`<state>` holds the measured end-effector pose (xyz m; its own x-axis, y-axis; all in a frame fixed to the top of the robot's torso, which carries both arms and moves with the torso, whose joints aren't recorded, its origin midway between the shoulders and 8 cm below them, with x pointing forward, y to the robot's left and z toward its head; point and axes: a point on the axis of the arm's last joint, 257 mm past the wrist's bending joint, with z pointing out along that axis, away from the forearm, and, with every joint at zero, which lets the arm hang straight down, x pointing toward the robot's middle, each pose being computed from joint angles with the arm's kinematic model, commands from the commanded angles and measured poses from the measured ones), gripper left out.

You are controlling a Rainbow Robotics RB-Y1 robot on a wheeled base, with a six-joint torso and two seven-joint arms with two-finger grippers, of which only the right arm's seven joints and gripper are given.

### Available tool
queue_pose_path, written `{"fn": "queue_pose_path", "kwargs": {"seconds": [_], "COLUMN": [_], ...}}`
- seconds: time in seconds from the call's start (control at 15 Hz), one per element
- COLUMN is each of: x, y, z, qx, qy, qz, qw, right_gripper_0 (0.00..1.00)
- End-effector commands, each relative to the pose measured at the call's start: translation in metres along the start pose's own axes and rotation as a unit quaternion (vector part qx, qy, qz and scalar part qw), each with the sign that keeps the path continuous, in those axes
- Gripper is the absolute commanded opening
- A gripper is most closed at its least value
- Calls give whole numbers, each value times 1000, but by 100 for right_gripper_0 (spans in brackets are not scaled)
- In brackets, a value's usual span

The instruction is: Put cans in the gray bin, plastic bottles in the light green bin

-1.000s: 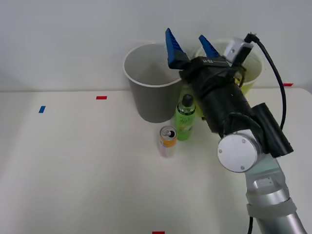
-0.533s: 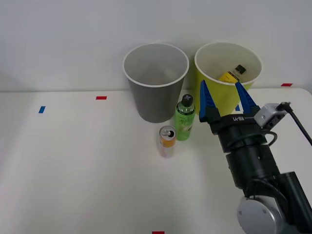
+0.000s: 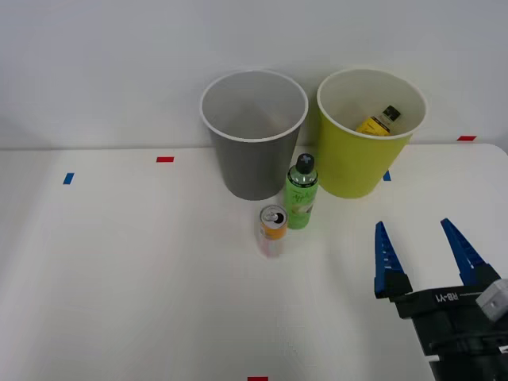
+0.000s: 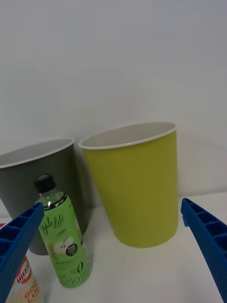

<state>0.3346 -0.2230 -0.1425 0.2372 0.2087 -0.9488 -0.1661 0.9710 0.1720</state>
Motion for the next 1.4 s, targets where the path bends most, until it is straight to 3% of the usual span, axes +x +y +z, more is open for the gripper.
{"fn": "queue_pose_path", "kwargs": {"seconds": [0.07, 0.27, 0.4, 0.8, 1.0, 1.2, 1.4], "x": [3, 9, 15, 41, 54, 53, 46], "y": [-11, -20, -30, -29, -19, -25, -31], "z": [-46, -76, -94, -125, -143, -150, -157], "qx": [22, 44, 57, 28, 8, -11, -41], "qy": [13, 30, 11, 20, 28, 42, 55], "qz": [2, 10, 31, 44, 23, 3, 19], "qw": [1000, 999, 998, 998, 999, 999, 997], "right_gripper_0": [100, 100, 100, 100, 100, 100, 100]}}
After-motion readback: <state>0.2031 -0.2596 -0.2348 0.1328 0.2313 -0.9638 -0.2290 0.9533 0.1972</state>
